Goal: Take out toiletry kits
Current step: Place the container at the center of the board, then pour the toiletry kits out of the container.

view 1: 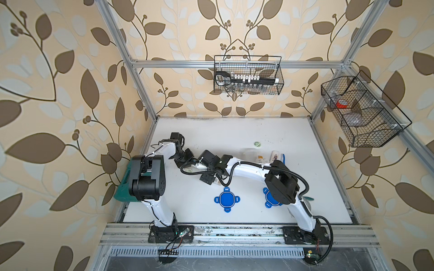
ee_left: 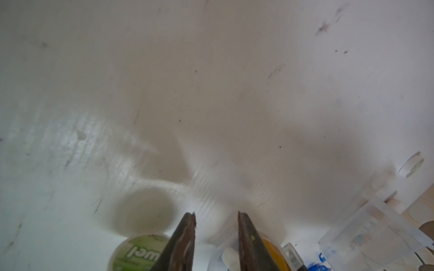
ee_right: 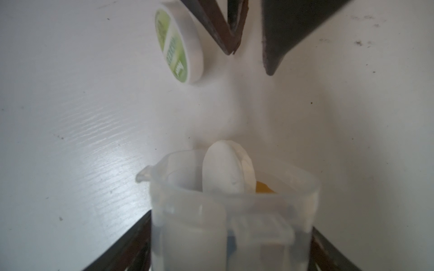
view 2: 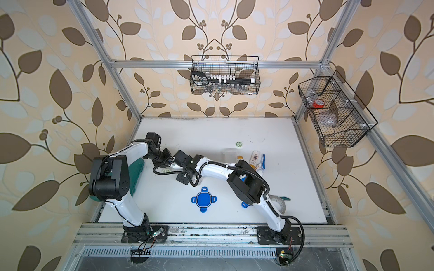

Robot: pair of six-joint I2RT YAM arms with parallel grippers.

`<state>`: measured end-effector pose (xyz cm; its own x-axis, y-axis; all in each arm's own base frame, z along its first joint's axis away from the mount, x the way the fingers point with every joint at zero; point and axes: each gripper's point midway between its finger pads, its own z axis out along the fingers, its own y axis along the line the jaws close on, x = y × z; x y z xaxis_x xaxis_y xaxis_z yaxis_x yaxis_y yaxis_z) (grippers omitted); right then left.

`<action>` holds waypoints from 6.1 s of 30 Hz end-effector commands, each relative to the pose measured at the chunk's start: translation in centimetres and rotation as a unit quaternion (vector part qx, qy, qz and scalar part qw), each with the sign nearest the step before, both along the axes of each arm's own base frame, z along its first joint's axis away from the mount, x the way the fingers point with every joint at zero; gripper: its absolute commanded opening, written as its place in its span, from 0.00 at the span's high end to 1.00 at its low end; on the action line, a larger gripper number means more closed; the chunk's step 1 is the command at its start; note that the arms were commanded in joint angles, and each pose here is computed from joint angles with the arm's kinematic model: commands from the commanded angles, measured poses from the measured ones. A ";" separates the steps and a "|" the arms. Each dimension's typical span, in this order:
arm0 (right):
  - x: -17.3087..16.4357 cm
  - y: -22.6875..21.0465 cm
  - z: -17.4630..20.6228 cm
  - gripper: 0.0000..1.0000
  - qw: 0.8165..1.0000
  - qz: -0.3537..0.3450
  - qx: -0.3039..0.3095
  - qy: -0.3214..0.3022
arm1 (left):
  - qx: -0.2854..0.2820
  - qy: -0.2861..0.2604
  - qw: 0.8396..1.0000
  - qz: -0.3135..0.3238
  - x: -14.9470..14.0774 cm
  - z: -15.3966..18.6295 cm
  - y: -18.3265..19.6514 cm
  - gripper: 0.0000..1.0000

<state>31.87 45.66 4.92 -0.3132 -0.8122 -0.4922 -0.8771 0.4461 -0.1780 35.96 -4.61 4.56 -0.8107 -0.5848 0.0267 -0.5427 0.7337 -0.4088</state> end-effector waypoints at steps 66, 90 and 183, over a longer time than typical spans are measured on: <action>-5.3 -5.4 -1.2 0.27 0.993 -0.087 0.061 0.060 | 0.061 -0.026 0.998 -0.010 0.1 2.2 2.4 0.57; -10.0 -1.3 1.5 0.38 0.986 -0.112 0.046 0.116 | 0.053 0.009 0.998 -0.010 0.2 0.1 2.2 0.58; -15.8 -2.9 2.7 0.41 0.953 -0.192 -0.021 0.233 | 0.038 0.029 0.999 -0.011 -0.2 -0.5 1.7 0.59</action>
